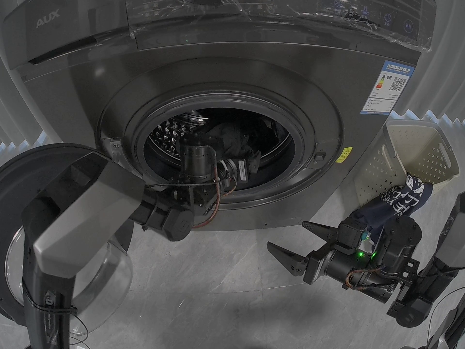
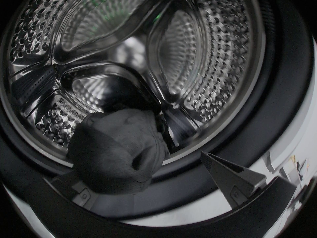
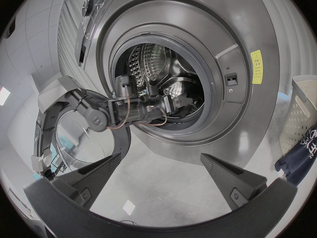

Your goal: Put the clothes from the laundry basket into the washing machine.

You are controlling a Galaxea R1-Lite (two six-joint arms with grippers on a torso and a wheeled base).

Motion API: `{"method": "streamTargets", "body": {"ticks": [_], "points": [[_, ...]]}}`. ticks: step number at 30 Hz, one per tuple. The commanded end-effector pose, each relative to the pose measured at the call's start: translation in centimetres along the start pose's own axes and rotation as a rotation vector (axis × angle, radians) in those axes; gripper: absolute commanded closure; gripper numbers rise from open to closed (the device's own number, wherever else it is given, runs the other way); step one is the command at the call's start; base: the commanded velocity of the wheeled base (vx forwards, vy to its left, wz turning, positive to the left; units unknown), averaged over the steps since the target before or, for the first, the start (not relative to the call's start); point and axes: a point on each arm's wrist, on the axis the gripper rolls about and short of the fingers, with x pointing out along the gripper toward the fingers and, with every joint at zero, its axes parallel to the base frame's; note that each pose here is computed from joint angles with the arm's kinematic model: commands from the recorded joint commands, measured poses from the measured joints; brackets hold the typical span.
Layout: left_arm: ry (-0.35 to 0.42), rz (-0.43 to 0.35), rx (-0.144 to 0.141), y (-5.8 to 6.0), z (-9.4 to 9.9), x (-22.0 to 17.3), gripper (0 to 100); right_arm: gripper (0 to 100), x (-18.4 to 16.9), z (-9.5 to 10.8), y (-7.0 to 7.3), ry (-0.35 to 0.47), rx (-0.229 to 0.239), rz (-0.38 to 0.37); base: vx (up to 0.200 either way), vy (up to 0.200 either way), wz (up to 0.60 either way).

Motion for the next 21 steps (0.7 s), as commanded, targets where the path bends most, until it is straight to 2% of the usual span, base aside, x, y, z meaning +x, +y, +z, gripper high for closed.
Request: {"method": "streamTargets", "body": {"ticks": [1,4,6,10,12,16,19,21], "points": [[0.110,-0.185,0.138,-2.1,-0.6,-9.6,0,0,-1.2,0.2,-0.1,0.005,-0.002,-0.004,0.000,0.000,0.00],[0.085,-0.257,0.118,-3.1,-0.7,-11.7,0,0,-1.7,0.5,0.1,-0.005,-0.010,0.001,0.000,0.000,0.00],[0.083,-0.273,0.122,-3.2,-0.6,-13.2,0,0,-2.1,0.6,0.1,-0.007,-0.004,0.000,0.000,0.000,0.00],[0.128,-0.303,0.129,-3.2,-0.7,-16.7,0,0,-3.2,1.2,-0.1,-0.025,-0.003,-0.020,0.000,0.000,0.00],[0.134,-0.316,0.130,-3.0,-0.6,-18.6,0,0,-4.1,1.9,-0.2,-0.059,0.001,-0.049,0.000,0.000,0.00],[0.085,-0.323,0.117,-2.3,1.1,-21.6,0,0,-5.6,2.7,-0.3,-0.098,-0.001,-0.070,0.000,0.000,0.00],[0.053,-0.317,0.109,-1.3,2.3,-24.1,0,0,-6.7,3.2,-0.3,-0.119,-0.007,-0.072,-0.200,0.000,0.00],[0.044,-0.307,0.108,-0.7,2.5,-25.3,0,0,-7.1,3.4,-0.6,-0.132,-0.010,-0.087,0.000,0.000,0.00]]}}
